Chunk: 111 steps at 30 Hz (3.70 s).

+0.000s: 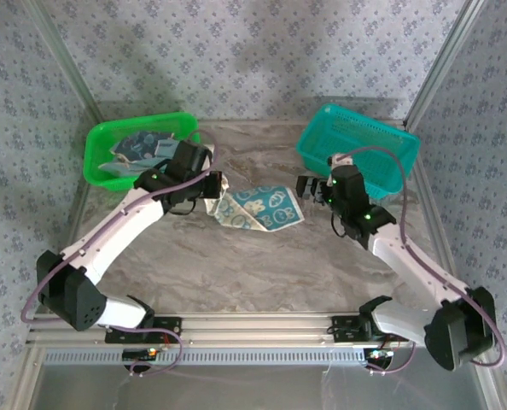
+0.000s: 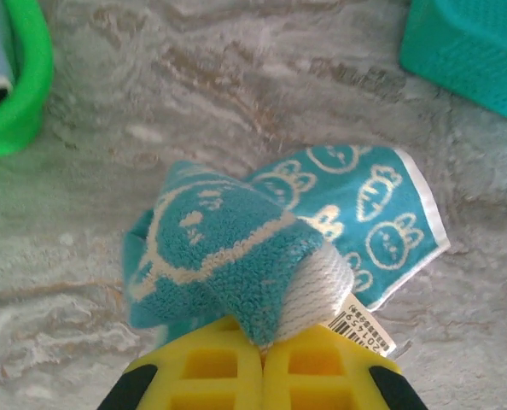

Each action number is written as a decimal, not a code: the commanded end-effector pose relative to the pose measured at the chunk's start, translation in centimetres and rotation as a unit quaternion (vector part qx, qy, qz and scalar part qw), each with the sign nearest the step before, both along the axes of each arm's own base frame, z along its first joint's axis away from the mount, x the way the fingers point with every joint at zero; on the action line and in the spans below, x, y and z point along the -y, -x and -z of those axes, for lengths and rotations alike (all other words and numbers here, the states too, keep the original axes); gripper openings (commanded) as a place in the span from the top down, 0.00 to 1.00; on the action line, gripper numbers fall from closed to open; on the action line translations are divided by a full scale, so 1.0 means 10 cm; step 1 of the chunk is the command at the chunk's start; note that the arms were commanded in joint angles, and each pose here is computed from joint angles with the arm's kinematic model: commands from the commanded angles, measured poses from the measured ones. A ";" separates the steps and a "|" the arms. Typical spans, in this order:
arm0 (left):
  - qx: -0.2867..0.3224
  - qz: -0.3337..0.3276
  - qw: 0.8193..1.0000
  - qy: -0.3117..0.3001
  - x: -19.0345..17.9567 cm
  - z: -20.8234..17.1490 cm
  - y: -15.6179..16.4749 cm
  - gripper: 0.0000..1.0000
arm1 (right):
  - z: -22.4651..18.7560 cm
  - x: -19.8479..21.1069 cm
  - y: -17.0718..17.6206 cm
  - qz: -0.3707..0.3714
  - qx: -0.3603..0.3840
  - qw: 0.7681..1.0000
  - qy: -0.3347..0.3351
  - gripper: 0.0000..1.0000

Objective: Fold and stack the towels

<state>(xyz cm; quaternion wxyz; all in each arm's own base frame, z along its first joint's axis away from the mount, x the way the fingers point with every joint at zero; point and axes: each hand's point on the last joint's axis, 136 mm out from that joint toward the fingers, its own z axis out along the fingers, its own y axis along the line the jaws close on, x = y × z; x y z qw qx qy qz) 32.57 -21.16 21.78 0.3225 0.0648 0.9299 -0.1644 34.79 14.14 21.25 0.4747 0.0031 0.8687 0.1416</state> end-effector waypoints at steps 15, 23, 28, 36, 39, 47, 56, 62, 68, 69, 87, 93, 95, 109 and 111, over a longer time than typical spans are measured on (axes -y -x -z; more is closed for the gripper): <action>-0.094 -0.033 0.990 -0.101 -0.17 1.17 0.53 0.96 | 0.73 -1.13 0.20 -0.177 -0.163 0.970 -0.030 0.03; -0.144 -0.050 0.982 -0.116 -0.56 1.40 1.10 0.65 | 0.87 -1.41 0.23 -0.216 -0.194 0.956 -0.036 0.13; -0.133 -0.103 0.983 -0.074 -0.74 1.28 1.24 0.29 | 0.95 -1.63 0.32 -0.250 -0.218 0.942 -0.044 0.34; -0.185 -0.213 0.959 -0.021 -0.98 1.62 1.46 0.47 | 1.15 -1.91 0.46 -0.285 -0.241 0.927 -0.036 0.65; -0.211 -0.246 0.946 0.019 -0.98 1.78 1.47 0.59 | 1.25 -1.96 0.43 -0.284 -0.262 0.921 -0.042 0.71; -0.221 -0.275 0.931 0.090 -0.87 1.85 1.34 0.58 | 1.68 -1.84 0.40 -0.260 -0.309 0.915 -0.018 0.72; -0.246 -0.327 0.911 0.052 -1.05 2.08 1.25 0.58 | 1.92 -1.58 0.11 -0.223 -0.316 0.922 0.014 0.74; -0.306 -0.361 0.878 -0.074 -1.39 2.24 1.44 0.68 | 2.03 -1.34 -0.19 -0.186 -0.304 0.933 0.039 0.72; -0.290 -0.341 0.892 -0.061 -1.37 2.13 1.29 0.64 | 1.78 -1.30 -0.50 -0.184 -0.281 0.942 0.024 0.69; -0.285 -0.335 0.897 -0.051 -1.33 2.10 1.25 0.64 | 1.70 -1.32 -0.50 -0.186 -0.275 0.943 0.021 0.67; -0.250 -0.264 0.931 0.037 -0.83 1.89 0.90 0.60 | 1.36 -1.92 -0.33 -0.183 -0.322 0.909 -0.188 0.38; -0.256 -0.256 0.931 0.029 -0.78 1.91 0.87 0.60 | 1.48 -2.04 -0.19 -0.193 -0.341 0.901 -0.187 0.44; -0.255 -0.254 0.932 0.030 -0.77 1.91 0.86 0.60 | 1.50 -2.05 -0.15 -0.193 -0.341 0.902 -0.181 0.44; -0.252 -0.220 0.942 -0.012 -0.72 1.85 0.67 0.61 | 1.61 -2.05 0.16 -0.191 -0.349 0.906 -0.144 0.98; -0.249 -0.209 0.946 -0.012 -0.68 1.81 0.61 0.61 | 1.68 -2.08 0.26 -0.196 -0.358 0.903 -0.135 0.99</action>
